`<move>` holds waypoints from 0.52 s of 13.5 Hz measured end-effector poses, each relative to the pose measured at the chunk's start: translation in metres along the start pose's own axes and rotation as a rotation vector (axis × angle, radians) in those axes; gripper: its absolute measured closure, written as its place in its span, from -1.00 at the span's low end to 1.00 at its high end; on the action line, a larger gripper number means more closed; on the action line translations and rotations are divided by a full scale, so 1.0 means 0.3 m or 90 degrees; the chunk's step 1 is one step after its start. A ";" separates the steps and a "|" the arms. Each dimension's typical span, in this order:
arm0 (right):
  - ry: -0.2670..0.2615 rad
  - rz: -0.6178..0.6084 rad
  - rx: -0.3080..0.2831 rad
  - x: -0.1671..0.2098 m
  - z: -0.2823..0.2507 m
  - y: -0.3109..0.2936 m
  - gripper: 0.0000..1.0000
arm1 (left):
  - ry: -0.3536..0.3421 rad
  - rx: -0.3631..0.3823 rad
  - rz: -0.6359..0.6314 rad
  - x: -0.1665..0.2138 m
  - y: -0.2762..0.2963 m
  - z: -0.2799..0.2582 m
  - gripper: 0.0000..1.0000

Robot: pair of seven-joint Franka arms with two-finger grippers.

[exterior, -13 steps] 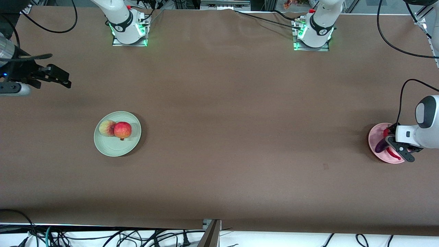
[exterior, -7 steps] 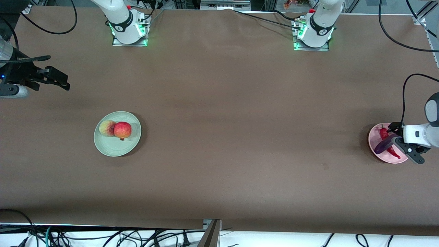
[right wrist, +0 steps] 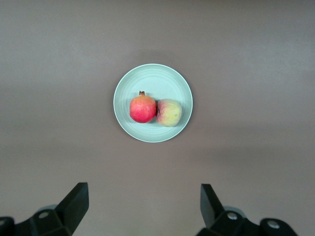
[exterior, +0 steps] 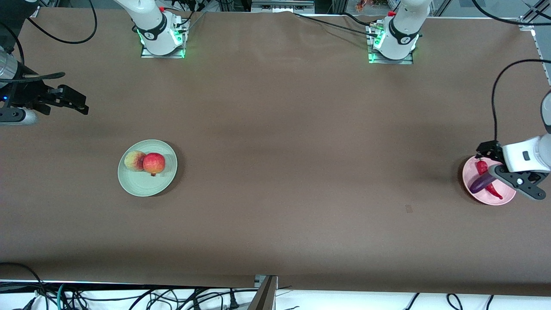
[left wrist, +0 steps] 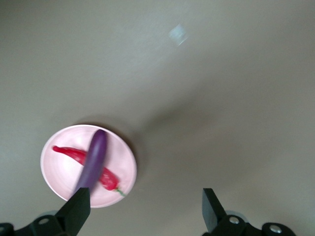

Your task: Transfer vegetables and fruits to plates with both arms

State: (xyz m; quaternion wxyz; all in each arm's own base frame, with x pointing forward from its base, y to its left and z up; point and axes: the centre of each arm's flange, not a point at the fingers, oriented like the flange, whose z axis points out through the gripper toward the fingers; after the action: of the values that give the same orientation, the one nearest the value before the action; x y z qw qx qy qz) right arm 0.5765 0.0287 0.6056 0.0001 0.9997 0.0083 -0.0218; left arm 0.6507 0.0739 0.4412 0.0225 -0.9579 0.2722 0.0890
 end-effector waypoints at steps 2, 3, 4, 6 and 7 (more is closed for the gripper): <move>0.000 0.000 0.000 0.000 0.000 0.000 -1.00 | -0.011 0.000 -0.062 0.044 0.151 -0.082 -1.00; 0.000 0.000 0.000 0.000 0.000 0.000 -1.00 | -0.010 0.001 -0.092 0.067 0.225 -0.122 -1.00; 0.000 0.000 0.000 0.000 -0.001 0.000 -1.00 | 0.000 0.009 -0.112 0.090 0.289 -0.170 -1.00; 0.001 0.000 0.000 0.000 -0.002 -0.001 -1.00 | 0.005 0.051 -0.128 0.137 0.402 -0.240 -1.00; 0.001 0.000 0.000 0.000 -0.002 -0.001 -1.00 | 0.002 0.060 -0.145 0.155 0.441 -0.257 -1.00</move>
State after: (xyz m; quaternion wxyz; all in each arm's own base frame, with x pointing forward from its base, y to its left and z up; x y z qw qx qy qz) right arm 0.5766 0.0289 0.6062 0.0002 0.9997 0.0085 -0.0210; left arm 0.6323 -0.0697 0.5091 0.0770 -0.9806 0.1654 0.0714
